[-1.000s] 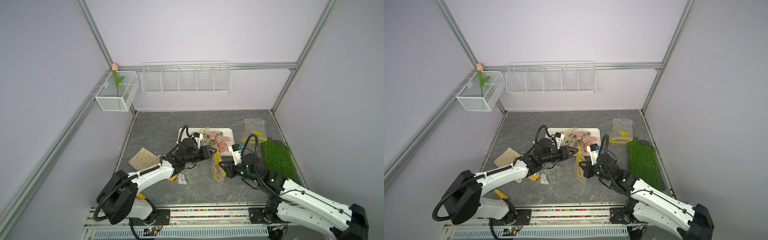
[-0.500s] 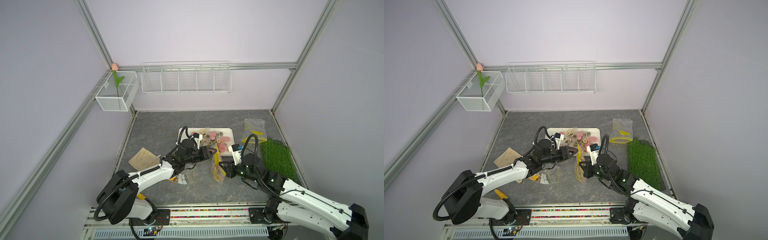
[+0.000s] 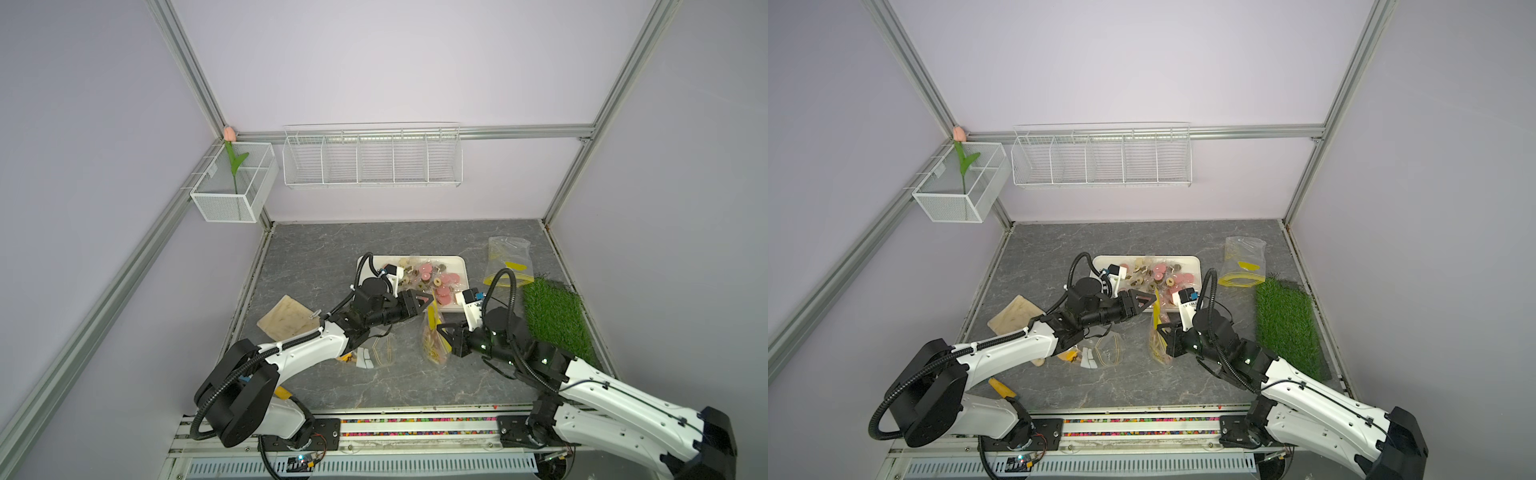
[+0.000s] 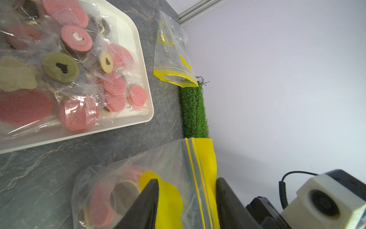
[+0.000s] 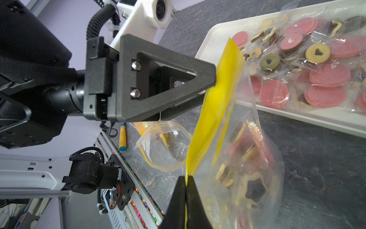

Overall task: Pour cookies out of the ziploc bag
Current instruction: Open the ziploc bag at the center of the board.

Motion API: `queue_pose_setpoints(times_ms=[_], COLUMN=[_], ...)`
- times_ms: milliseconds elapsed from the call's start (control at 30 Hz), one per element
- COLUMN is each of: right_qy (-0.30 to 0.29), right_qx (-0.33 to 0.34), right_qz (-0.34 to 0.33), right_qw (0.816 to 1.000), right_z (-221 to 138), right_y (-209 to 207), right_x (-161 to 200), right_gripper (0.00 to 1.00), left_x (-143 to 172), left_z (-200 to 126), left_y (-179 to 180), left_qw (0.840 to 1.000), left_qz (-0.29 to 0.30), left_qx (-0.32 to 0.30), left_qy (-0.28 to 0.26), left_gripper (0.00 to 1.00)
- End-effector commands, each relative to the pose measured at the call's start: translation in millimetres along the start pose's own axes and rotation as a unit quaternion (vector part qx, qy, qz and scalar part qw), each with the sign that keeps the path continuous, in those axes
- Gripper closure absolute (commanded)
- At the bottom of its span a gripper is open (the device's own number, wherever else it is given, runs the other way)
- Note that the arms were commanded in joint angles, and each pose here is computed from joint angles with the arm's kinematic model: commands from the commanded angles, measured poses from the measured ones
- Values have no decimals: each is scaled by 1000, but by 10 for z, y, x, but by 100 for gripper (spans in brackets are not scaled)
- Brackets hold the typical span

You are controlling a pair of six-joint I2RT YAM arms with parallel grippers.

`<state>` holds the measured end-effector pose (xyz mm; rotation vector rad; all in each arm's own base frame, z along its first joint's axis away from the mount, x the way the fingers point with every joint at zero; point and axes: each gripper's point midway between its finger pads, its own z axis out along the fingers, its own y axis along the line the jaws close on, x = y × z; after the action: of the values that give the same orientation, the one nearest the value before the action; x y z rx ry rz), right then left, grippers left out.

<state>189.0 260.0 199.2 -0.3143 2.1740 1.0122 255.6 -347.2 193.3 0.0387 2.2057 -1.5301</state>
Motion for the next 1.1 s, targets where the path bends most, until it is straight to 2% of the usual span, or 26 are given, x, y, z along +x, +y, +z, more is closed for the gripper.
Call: queue_pose_setpoints(times_ms=[0,333,533,833,1067], right_qy=[-11,-8,-7,-6,-8], right_qx=[-8,-3,-6,-5,-3], right_qz=[-10,-10,-11,-10,-11], right_qw=[1000,1000,1000,1000,1000], right_z=[-3,2,2,27,17], right_y=[41,22,36,40,44], right_x=[-30,-14,-15,-17,-28], right_gripper=[93,93,94,94,93], left_x=[-8,7,32,245,332], left_z=[0,-32,-108,-152,-144], left_y=[58,43,-96,-186,-109], left_qw=[1000,1000,999,999,998], left_qz=[-9,-13,-22,-21,-43], left_qx=[-1,6,29,36,24], left_qy=[-6,-7,0,32,39], left_gripper=[51,51,48,45,45])
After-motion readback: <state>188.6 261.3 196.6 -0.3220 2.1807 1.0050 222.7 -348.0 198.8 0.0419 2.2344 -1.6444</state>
